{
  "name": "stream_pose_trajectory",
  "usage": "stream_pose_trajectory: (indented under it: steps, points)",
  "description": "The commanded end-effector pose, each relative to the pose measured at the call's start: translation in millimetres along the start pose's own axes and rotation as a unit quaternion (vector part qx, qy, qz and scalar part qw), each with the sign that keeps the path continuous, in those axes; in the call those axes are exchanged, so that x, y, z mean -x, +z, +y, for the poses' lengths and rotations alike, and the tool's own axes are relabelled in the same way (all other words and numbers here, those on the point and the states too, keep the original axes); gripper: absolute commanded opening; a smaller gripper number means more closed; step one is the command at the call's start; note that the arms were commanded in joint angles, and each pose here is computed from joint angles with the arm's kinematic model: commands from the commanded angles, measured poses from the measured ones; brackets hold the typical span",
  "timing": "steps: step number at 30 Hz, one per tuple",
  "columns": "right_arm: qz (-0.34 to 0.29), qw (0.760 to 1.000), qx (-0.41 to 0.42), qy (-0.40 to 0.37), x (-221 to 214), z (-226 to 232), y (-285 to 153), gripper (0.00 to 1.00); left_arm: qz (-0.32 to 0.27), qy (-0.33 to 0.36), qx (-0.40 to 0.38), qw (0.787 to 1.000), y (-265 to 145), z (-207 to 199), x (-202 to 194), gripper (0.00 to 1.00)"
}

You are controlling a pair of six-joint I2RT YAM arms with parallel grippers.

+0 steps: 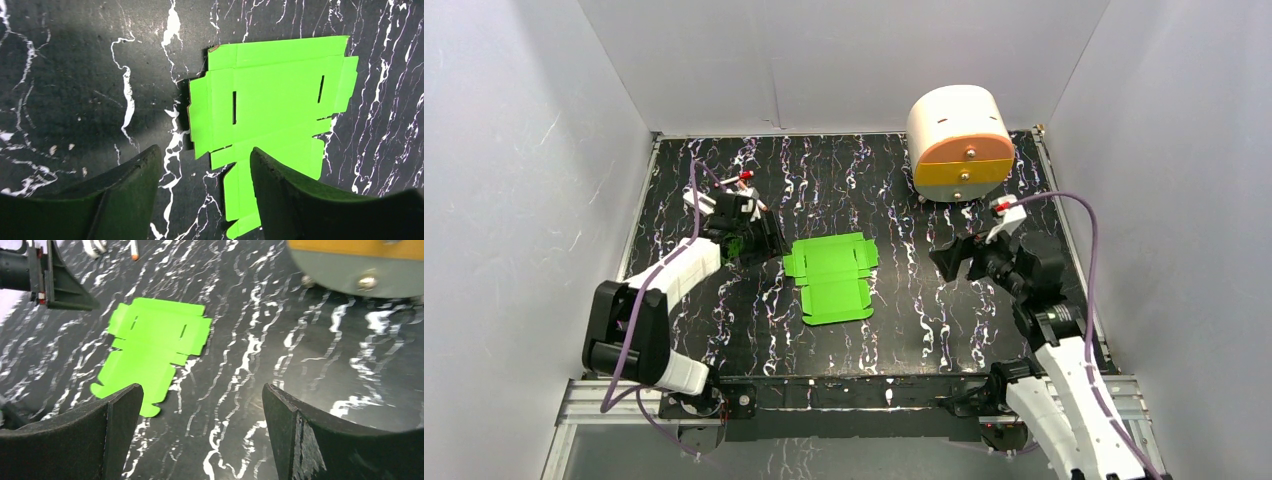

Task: Fold the paper box

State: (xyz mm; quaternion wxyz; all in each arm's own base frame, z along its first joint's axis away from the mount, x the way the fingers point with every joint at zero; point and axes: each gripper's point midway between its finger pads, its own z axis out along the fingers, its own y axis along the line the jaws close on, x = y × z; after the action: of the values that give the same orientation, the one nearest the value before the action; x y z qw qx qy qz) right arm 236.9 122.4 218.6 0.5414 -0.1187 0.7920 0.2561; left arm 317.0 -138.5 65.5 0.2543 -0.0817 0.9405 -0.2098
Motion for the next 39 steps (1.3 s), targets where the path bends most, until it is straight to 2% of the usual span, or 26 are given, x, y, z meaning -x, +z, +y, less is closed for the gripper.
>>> stream_pose_trajectory:
  steps: [1, 8, 12, 20, 30, 39]
  points:
    - [-0.008, 0.994, 0.101, 0.043, -2.4, 28.6, 22.4, 0.96, -0.013, 0.026, 0.014, 0.999, -22.3, 1.5, 5.0, 0.64]
    - [0.014, 0.985, 0.129, 0.112, -35.6, 33.0, 66.3, 0.91, -0.012, -0.023, -0.04, 0.999, -13.3, -18.2, 5.6, 0.69]
    - [0.039, 0.984, 0.115, 0.131, -53.0, 34.7, 96.3, 0.89, 0.012, -0.016, -0.026, 0.999, -2.1, -14.0, 7.4, 0.69]
    - [0.065, 0.98, 0.091, 0.163, -72.4, 34.9, 148.9, 0.8, 0.041, 0.016, 0.022, 0.999, 13.7, 7.6, 7.0, 0.57]
    - [0.121, 0.97, 0.064, 0.199, -107.1, 29.5, 190.4, 0.71, 0.095, 0.03, 0.004, 0.995, 30.7, 6.3, -5.1, 0.43]
    - [0.14, 0.965, 0.059, 0.212, -129.1, 27.7, 203.6, 0.67, 0.121, 0.021, -0.035, 0.992, 32.9, -5.5, -19.5, 0.32]
